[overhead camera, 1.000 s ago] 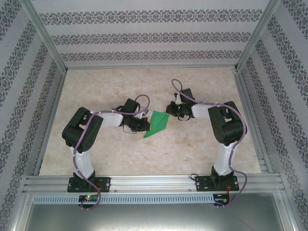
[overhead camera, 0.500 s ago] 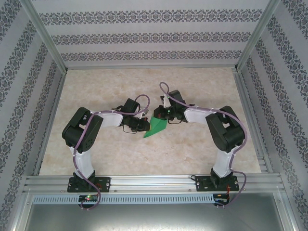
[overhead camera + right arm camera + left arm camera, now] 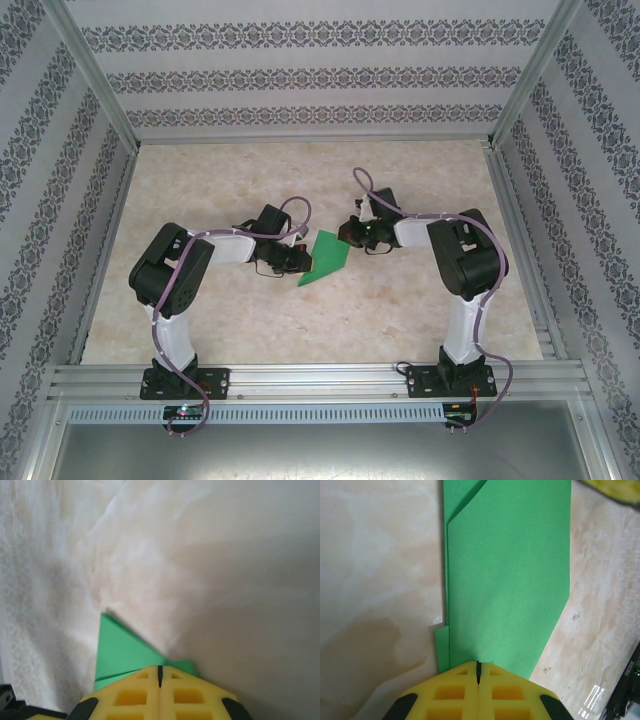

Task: Fold a paper plane with a square sheet of paper (pick it up from the middle)
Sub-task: Fourth fold the wing at the center of the table, then pick up the paper from the center of the table, then turn over the paper at the center of the table.

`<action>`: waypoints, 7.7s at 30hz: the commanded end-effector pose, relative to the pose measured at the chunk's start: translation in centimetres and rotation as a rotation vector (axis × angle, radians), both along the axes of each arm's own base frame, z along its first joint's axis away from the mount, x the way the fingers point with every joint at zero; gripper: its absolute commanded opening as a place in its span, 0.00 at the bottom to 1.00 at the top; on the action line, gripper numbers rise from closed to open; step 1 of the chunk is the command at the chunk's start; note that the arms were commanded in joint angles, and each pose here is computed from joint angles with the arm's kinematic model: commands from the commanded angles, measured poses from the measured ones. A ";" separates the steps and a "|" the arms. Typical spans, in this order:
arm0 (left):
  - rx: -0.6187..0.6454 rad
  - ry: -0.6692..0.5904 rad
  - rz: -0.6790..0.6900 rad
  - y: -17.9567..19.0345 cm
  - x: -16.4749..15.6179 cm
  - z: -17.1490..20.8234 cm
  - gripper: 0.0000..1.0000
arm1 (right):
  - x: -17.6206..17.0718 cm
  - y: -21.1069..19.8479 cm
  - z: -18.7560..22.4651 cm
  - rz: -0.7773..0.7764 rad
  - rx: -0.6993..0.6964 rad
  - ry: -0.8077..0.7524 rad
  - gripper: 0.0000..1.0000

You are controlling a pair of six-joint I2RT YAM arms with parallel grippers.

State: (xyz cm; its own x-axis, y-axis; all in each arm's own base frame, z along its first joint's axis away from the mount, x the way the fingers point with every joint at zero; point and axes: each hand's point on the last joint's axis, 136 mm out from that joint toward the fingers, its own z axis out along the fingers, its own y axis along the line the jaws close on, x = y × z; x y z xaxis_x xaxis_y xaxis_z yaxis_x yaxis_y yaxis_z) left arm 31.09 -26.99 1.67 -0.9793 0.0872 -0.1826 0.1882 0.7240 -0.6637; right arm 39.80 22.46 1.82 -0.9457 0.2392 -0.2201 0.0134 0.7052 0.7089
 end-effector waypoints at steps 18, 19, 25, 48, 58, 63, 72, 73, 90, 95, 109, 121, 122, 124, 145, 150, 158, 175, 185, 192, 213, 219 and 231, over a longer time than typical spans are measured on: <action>0.208 0.223 0.008 3.9 -5.6 -5.8 0.00 | -5.5 6.7 1.3 0.058 0.029 -0.001 0.05; 0.205 0.220 0.009 3.8 -5.6 -5.7 0.00 | -5.6 7.0 0.9 0.059 0.039 0.010 0.05; 0.183 0.212 0.010 3.5 -5.4 -5.4 0.00 | -6.6 6.8 -1.3 0.057 0.019 0.074 0.04; -0.060 0.151 0.082 -1.3 -3.0 2.5 0.11 | -9.2 3.5 -6.2 0.050 -0.193 0.212 0.03; 0.041 0.184 0.088 -0.1 -3.9 0.1 0.09 | -9.5 3.3 -6.7 0.047 -0.203 0.235 0.03; 0.069 0.203 0.089 0.6 -4.8 -0.7 0.08 | -9.6 3.2 -6.8 0.046 -0.211 0.241 0.03; 0.092 0.239 0.093 1.7 -6.6 -1.6 0.06 | -9.8 3.0 -7.0 0.046 -0.224 0.250 0.03; 0.100 0.242 0.095 2.0 -6.8 -1.8 0.06 | -9.9 2.9 -7.0 0.047 -0.225 0.251 0.03; -0.064 0.050 0.118 2.1 -6.1 4.5 0.00 | -10.2 2.5 -7.4 0.047 -0.249 0.267 0.02; -0.116 -0.022 0.153 0.6 -2.9 5.8 0.00 | -10.3 2.6 -7.5 0.039 -0.246 0.271 0.02; 0.008 0.111 0.142 1.0 -3.2 0.2 0.00 | -9.7 3.7 -6.4 0.053 -0.195 0.240 0.02; 0.093 0.137 0.157 3.4 -5.9 -2.1 0.00 | -7.6 7.8 2.6 0.216 -0.044 -0.001 0.04; 0.090 0.136 0.157 3.3 -5.8 -2.1 0.00 | -8.1 7.9 2.6 0.217 -0.042 0.007 0.04; 0.088 0.138 0.157 3.3 -5.7 -2.2 0.00 | -8.9 8.4 2.5 0.215 -0.029 0.022 0.04; 0.129 0.201 0.174 4.3 -7.2 -3.4 0.00 | -9.0 4.8 -3.0 0.163 -0.132 0.092 0.04; 0.150 0.239 0.177 4.8 -8.2 -4.2 0.00 | -4.9 0.5 -4.2 0.036 -0.140 0.090 0.04; 0.133 0.245 0.176 4.5 -8.1 -4.2 0.00 | -0.7 -3.2 -2.3 -0.124 -0.141 0.100 0.08; 0.020 0.115 0.118 1.9 -4.9 0.1 0.05 | 0.8 -4.8 3.9 -0.187 -0.084 0.003 0.28; -0.009 -0.181 0.295 3.8 1.8 8.2 0.75 | -3.7 -1.8 4.7 -0.238 0.012 0.022 0.59; 0.014 -0.147 0.391 6.5 2.4 7.2 0.90 | -4.7 1.4 3.1 -0.238 0.053 0.077 0.56; -0.104 -0.030 0.426 7.9 1.9 7.2 1.00 | -3.6 7.3 3.8 -0.164 0.260 0.038 0.12; -0.265 0.029 0.348 6.9 1.2 9.4 1.00 | -2.7 8.8 10.6 -0.014 0.451 -0.087 0.08; -0.571 0.055 0.285 4.3 2.3 14.2 1.00 | -2.6 10.9 17.9 0.117 0.663 -0.119 0.10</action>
State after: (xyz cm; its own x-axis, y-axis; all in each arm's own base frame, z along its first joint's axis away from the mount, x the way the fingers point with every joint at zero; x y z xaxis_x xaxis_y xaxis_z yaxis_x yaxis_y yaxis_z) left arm 33.00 -22.06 13.77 -0.9536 -0.2933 -0.0675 -0.0464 0.3648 -0.9299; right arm 37.56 32.55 16.37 -0.9450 0.2949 -0.1415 -0.0809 0.2084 0.9747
